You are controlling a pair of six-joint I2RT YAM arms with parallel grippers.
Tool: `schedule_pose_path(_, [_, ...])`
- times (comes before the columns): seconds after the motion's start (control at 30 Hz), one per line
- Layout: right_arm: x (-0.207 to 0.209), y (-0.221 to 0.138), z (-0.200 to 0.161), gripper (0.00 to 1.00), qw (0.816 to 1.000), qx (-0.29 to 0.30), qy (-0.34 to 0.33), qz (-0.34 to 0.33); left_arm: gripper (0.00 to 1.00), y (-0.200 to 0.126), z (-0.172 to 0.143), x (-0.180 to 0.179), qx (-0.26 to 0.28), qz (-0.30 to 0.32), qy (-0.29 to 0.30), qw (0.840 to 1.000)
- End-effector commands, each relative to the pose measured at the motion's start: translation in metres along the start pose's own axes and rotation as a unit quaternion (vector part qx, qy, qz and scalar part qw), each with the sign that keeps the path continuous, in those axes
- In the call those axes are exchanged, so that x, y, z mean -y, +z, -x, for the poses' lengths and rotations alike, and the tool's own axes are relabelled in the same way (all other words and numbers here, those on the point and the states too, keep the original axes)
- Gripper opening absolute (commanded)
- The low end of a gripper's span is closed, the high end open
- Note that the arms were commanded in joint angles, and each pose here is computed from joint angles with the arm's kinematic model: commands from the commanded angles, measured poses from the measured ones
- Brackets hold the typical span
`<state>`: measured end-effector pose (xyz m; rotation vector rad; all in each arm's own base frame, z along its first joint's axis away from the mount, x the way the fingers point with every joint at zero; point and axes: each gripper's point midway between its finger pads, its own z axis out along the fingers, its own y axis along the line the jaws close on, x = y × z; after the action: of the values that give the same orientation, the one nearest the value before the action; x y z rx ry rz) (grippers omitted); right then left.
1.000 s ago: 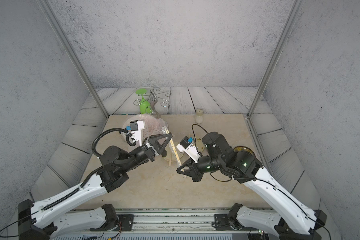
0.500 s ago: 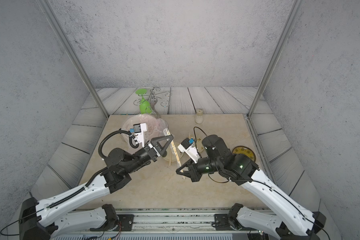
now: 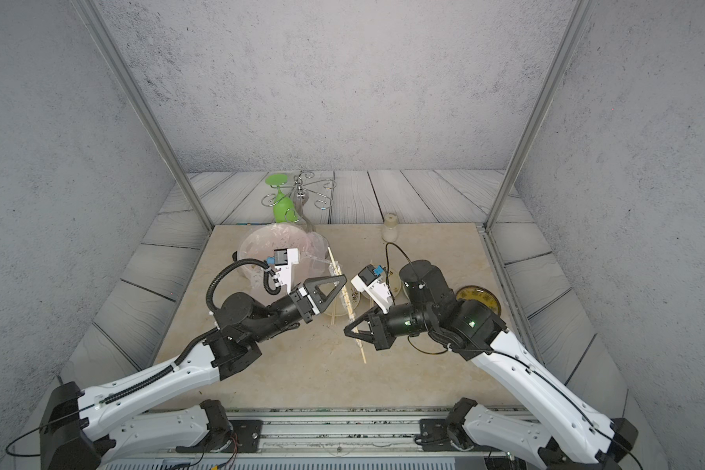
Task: Remove the packaging of disposable chopsticks
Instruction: Remove the packet bag from the disposable chopsticks.
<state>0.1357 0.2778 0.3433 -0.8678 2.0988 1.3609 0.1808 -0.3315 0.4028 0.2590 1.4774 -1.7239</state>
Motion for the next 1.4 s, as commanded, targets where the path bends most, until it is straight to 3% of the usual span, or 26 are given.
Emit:
schedule_pose_path(0.0, [-0.114, -0.131, 0.187, 0.0, 0.842, 0.463, -0.269, 0.061, 0.0, -0.04, -0.149, -0.005, -0.305, -0.006, -0.072, 0.95])
schedule_pose_path(0.1, [-0.108, -0.127, 0.187, 0.0, 0.846, 0.458, -0.267, 0.054, 0.0, -0.037, -0.139, 0.005, -0.295, -0.021, -0.053, 0.954])
schedule_pose_path(0.2, [-0.101, -0.117, 0.185, 0.0, 0.856, 0.44, -0.267, 0.05, 0.0, -0.03, -0.117, 0.005, -0.259, 0.011, -0.024, 0.966])
schedule_pose_path(0.33, [-0.099, -0.089, 0.167, 0.0, 0.884, 0.373, -0.267, 0.092, 0.0, -0.022, -0.055, 0.013, -0.165, 0.073, 0.06, 0.982])
schedule_pose_path(0.43, [-0.087, -0.062, 0.145, 0.0, 0.911, 0.315, -0.244, 0.104, 0.0, -0.013, -0.003, 0.041, -0.095, 0.069, 0.119, 0.986])
schedule_pose_path(0.5, [-0.075, -0.045, 0.128, 0.1, 0.926, 0.284, -0.229, 0.101, 0.0, -0.006, 0.025, 0.062, -0.059, 0.058, 0.149, 0.985])
schedule_pose_path(0.63, [-0.058, -0.025, 0.095, 0.47, 0.947, 0.231, -0.201, 0.094, 0.0, 0.002, 0.063, 0.096, -0.014, 0.041, 0.193, 0.98])
schedule_pose_path(0.73, [-0.053, -0.027, 0.078, 0.55, 0.952, 0.218, -0.2, 0.081, 0.0, 0.001, 0.08, 0.105, 0.001, 0.05, 0.215, 0.975])
schedule_pose_path(0.87, [-0.045, -0.036, 0.056, 0.59, 0.955, 0.207, -0.206, 0.053, 0.0, -0.006, 0.092, 0.114, 0.013, 0.053, 0.234, 0.971])
schedule_pose_path(0.97, [-0.038, -0.036, 0.039, 0.57, 0.956, 0.199, -0.209, 0.045, 0.0, -0.012, 0.099, 0.119, 0.032, 0.05, 0.246, 0.968])
schedule_pose_path(1.03, [-0.039, -0.034, 0.03, 0.48, 0.956, 0.193, -0.214, 0.062, 0.0, -0.013, 0.103, 0.123, 0.041, 0.045, 0.251, 0.966])
schedule_pose_path(1.13, [-0.045, -0.029, 0.022, 0.24, 0.952, 0.188, -0.221, 0.1, 0.0, -0.012, 0.106, 0.131, 0.056, 0.025, 0.251, 0.966])
schedule_pose_path(1.2, [-0.046, -0.022, 0.017, 0.03, 0.95, 0.183, -0.227, 0.113, 0.0, -0.011, 0.108, 0.138, 0.063, 0.008, 0.25, 0.966])
schedule_pose_path(1.37, [-0.044, -0.013, 0.013, 0.0, 0.947, 0.183, -0.237, 0.12, 0.0, -0.01, 0.11, 0.146, 0.068, -0.008, 0.242, 0.968])
